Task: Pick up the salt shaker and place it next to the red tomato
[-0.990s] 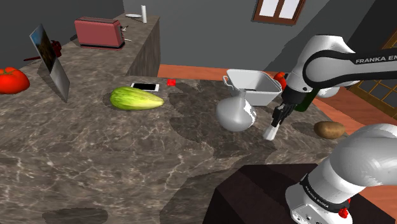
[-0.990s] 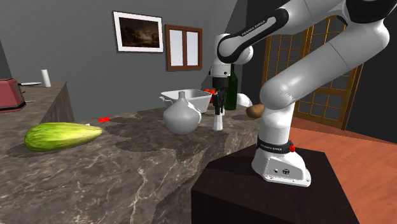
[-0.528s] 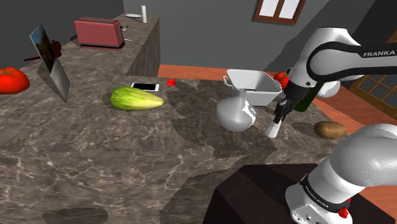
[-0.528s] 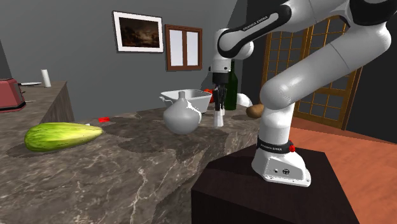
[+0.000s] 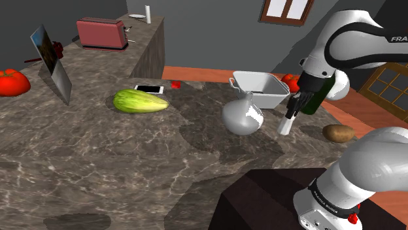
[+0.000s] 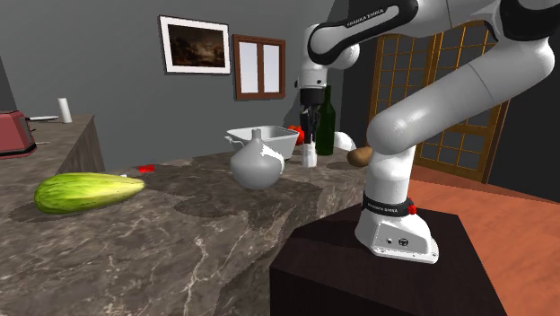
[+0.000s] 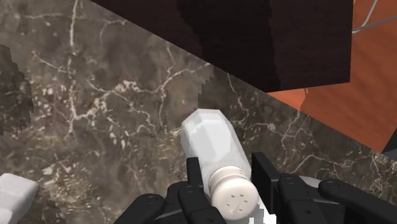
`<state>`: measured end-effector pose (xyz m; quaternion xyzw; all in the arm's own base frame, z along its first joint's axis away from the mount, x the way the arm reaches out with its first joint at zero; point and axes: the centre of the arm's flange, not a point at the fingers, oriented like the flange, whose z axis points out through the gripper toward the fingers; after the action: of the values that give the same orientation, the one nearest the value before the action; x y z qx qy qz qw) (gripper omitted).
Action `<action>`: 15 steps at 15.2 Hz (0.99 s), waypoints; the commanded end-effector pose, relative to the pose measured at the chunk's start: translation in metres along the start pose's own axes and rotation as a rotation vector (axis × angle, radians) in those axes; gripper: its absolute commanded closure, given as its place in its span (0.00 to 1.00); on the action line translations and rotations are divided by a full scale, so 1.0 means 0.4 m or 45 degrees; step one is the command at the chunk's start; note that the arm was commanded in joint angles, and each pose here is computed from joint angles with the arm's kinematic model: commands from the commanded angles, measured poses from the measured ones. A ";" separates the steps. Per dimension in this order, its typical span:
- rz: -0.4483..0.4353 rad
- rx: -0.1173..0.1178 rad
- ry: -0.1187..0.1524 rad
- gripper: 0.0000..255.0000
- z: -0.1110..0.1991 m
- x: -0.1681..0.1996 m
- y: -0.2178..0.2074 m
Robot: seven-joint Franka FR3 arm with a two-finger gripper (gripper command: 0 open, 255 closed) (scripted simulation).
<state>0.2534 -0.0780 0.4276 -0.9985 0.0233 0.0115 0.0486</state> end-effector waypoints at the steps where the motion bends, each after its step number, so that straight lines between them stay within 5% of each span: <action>1: 0.000 0.000 -0.001 1.00 -0.025 0.001 -0.001; 15: 0.000 0.000 -0.001 1.00 -0.209 -0.003 -0.019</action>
<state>0.2541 -0.0793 0.5058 -0.9985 0.0233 0.0118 0.0487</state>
